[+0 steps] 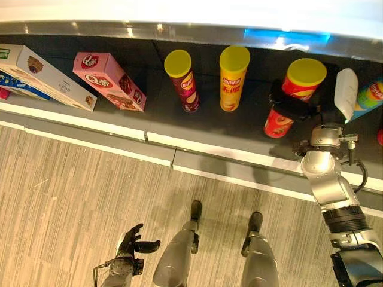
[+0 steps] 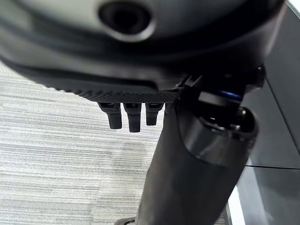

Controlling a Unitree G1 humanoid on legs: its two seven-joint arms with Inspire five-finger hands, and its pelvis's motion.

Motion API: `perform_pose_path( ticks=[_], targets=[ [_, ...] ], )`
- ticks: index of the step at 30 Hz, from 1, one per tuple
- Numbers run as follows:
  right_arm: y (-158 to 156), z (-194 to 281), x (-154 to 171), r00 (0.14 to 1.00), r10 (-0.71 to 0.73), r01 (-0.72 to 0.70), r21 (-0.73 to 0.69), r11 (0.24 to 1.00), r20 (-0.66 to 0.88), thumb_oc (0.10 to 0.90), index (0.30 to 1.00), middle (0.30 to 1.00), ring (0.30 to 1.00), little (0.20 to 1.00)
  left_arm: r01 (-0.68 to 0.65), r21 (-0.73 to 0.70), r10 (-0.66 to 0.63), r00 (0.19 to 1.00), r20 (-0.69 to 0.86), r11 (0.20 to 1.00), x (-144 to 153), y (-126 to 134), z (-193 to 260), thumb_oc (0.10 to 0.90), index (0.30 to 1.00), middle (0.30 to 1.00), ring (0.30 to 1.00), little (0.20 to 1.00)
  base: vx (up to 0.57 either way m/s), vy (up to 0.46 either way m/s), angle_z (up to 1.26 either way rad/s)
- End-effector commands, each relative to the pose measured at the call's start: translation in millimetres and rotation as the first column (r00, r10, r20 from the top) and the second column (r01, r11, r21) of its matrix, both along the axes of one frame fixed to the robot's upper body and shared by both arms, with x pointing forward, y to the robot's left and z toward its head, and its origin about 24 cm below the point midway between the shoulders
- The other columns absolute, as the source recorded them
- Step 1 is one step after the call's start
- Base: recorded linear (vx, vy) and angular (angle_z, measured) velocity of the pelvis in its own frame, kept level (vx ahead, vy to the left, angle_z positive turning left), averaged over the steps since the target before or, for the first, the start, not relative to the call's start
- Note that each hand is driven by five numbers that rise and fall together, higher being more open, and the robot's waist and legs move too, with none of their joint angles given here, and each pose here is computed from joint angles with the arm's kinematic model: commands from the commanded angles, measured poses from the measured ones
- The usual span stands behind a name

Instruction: Put the goods on the table back onto the shelves and tidy them up.

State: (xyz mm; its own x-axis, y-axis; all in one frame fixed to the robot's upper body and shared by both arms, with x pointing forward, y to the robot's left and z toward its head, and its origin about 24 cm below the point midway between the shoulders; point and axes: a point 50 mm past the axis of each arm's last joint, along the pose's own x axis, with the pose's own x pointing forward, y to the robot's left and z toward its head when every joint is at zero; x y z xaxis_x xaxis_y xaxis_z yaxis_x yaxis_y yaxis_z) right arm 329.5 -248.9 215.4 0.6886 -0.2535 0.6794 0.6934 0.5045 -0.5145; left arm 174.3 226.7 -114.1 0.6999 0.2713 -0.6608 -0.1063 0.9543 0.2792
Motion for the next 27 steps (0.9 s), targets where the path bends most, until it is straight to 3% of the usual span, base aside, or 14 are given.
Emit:
perform_pose_path(
  ticks=[1, 13, 27],
  targets=[
    [5, 70, -17, 0.943, -0.01, 0.045, -0.096, 0.994, 0.333, 0.4, 0.3, 0.3, 0.3, 0.3, -0.045, 0.122, 0.044, 0.999, 0.009, 0.992, -15, 35, 6, 0.8, 0.9, 0.9, 0.9, 0.9, -0.03, 0.002, -0.06],
    [-2, 76, -16, 0.922, -0.065, 0.08, -0.024, 0.997, 0.382, 0.4, 0.3, 0.3, 0.3, 0.3, -0.062, 0.106, 0.058, 0.997, 0.042, 0.992, -9, 34, 10, 0.8, 0.9, 0.9, 0.9, 0.9, 0.0, 0.0, -0.01],
    [10, 59, -13, 0.93, -0.042, 0.04, 0.012, 0.999, 0.366, 0.4, 0.3, 0.3, 0.3, 0.3, -0.06, 0.082, 0.055, 0.996, 0.066, 0.995, -4, 24, 11, 0.8, 0.9, 0.9, 0.9, 0.9, 0.0, 0.0, 0.0]
  ],
)
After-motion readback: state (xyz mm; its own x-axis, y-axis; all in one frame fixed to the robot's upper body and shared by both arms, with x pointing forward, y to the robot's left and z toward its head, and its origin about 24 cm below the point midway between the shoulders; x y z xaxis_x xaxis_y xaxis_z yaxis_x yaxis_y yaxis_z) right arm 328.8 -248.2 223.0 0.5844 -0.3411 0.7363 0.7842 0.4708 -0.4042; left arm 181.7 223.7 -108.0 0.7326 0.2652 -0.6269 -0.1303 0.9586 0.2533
